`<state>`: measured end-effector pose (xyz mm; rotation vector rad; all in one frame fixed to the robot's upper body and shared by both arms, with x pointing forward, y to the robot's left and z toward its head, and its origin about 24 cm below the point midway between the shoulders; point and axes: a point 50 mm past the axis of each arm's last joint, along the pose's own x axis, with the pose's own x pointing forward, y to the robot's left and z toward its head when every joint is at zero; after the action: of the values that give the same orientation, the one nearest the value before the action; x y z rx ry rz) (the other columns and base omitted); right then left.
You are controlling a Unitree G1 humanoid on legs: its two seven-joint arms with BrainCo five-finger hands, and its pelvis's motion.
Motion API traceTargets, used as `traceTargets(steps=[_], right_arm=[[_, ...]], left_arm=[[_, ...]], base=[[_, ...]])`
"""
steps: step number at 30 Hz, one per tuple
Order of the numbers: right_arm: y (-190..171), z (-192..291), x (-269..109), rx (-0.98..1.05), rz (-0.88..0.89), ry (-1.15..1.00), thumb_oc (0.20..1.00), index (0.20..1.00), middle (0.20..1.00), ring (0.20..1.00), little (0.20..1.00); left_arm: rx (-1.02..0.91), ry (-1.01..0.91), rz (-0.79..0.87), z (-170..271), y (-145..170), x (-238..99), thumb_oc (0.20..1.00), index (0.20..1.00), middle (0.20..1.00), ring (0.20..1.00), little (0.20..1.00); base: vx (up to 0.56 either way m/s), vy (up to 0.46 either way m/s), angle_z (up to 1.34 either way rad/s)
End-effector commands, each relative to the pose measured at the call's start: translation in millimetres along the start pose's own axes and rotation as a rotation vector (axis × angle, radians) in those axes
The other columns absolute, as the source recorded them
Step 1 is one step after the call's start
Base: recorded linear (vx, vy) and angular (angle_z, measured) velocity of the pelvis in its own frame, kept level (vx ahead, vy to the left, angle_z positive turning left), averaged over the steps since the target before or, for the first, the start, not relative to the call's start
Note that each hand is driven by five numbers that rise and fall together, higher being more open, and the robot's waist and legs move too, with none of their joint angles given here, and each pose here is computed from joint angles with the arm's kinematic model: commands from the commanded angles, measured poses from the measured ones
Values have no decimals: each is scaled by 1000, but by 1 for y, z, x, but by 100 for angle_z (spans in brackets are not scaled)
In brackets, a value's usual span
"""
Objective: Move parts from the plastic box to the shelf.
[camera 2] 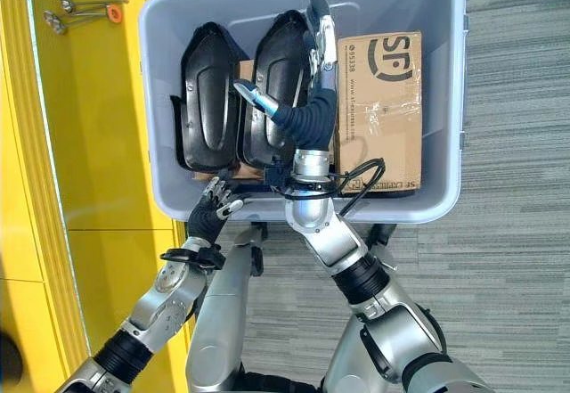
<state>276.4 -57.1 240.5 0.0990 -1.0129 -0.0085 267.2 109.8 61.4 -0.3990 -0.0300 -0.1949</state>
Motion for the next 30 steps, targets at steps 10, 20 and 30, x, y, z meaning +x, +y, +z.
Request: traceTargets(steps=[10, 20, 30], right_arm=[[5, -3, 6, 57, -35, 86, 1000, 1000, 1000, 1000, 1000], [16, -24, -6, 97, -4, 203, 1000, 1000, 1000, 1000, 1000], [24, -25, -7, 40, 45, 208, 1000, 1000, 1000, 1000, 1000]], left_arm=[[-32, 12, -41, -8, -7, -17, 1000, 1000, 1000, 1000, 1000], [-88, -44, 49, -2, -4, -14, 1000, 1000, 1000, 1000, 1000], [-113, -67, 55, -7, -8, -8, 1000, 1000, 1000, 1000, 1000]], base=[[-3, 6, -1], [-25, 92, -37], [-20, 15, -8]])
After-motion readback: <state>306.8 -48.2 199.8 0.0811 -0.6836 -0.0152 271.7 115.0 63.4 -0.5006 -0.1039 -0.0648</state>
